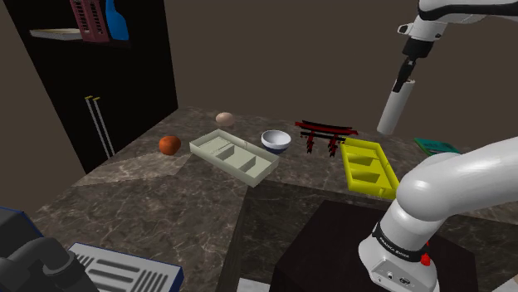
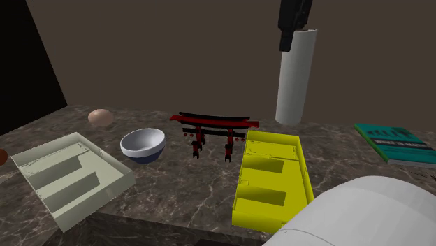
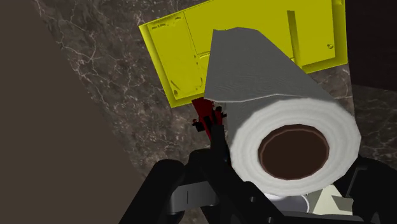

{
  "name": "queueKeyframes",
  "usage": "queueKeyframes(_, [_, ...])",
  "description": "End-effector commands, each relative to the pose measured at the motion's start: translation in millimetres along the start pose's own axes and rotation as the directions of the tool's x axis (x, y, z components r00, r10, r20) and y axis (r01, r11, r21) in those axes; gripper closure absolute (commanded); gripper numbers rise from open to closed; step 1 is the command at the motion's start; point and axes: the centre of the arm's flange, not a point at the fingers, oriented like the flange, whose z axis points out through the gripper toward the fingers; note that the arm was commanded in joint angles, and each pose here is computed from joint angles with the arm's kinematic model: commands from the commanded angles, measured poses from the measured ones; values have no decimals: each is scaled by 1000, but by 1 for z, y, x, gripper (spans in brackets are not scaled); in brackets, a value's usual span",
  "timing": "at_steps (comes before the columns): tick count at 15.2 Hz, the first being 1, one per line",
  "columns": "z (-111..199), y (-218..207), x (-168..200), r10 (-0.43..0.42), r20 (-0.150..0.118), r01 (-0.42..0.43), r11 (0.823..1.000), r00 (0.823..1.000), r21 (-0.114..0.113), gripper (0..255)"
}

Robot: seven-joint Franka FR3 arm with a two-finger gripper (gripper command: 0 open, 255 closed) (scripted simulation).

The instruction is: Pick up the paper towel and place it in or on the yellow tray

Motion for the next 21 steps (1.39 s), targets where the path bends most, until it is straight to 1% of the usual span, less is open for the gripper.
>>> queueKeyframes(1, [7,4,-3,-1,1,1,1000,1000,0,255])
queueKeyframes(21, [112,-2,-9,-1,1,1,1000,1000,0,255])
